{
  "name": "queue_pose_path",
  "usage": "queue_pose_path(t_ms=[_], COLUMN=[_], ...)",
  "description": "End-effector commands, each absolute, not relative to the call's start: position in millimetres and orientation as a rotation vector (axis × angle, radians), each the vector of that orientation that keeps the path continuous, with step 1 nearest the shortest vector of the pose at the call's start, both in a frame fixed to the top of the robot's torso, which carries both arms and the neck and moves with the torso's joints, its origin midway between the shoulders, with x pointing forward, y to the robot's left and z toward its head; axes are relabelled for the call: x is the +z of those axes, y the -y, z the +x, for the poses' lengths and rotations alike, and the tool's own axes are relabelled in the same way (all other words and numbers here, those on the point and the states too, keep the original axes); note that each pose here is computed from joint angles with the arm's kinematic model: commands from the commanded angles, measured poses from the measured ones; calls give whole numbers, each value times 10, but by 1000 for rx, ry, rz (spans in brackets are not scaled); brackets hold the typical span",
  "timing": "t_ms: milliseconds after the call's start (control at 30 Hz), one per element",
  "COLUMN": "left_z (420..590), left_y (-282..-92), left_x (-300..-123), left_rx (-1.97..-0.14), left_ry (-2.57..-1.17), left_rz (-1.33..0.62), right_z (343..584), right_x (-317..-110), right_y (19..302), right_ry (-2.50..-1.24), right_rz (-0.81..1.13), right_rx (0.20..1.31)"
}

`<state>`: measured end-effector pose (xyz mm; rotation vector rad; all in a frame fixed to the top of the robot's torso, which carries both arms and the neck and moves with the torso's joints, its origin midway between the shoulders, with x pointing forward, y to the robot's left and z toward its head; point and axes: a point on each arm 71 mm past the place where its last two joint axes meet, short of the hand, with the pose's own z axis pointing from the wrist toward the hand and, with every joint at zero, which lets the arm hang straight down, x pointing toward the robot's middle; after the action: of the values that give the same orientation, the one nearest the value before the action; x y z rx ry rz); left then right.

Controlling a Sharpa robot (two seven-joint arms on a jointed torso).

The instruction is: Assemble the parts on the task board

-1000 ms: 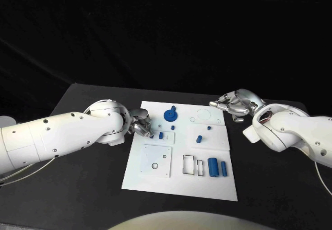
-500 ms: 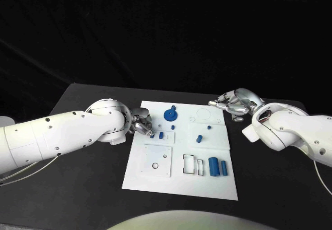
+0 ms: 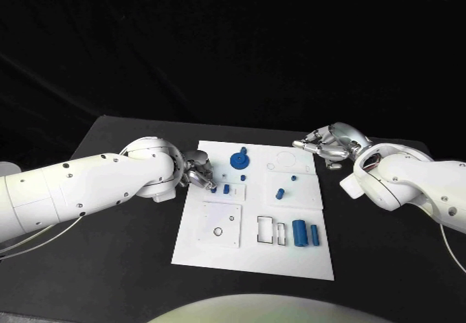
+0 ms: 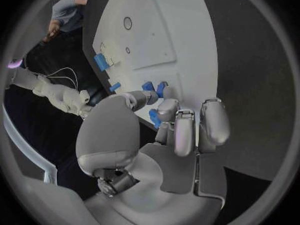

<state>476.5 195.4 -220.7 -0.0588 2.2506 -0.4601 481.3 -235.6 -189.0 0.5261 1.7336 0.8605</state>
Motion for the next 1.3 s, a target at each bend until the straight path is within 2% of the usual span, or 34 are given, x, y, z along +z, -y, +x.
queue_pose_path(t_ms=[33,1300], left_z=[4719,4723], left_y=[-1946,-1952], left_x=[-2289,-2260], left_rx=[-436,-411], left_ry=[-2306,-2259], left_rz=[-39,-27], right_z=[4810,4809], right_x=[-1895,-1895], right_y=[2346,2349], right_ry=[-1743,-1742], right_rz=[515,515], right_rx=[866,866])
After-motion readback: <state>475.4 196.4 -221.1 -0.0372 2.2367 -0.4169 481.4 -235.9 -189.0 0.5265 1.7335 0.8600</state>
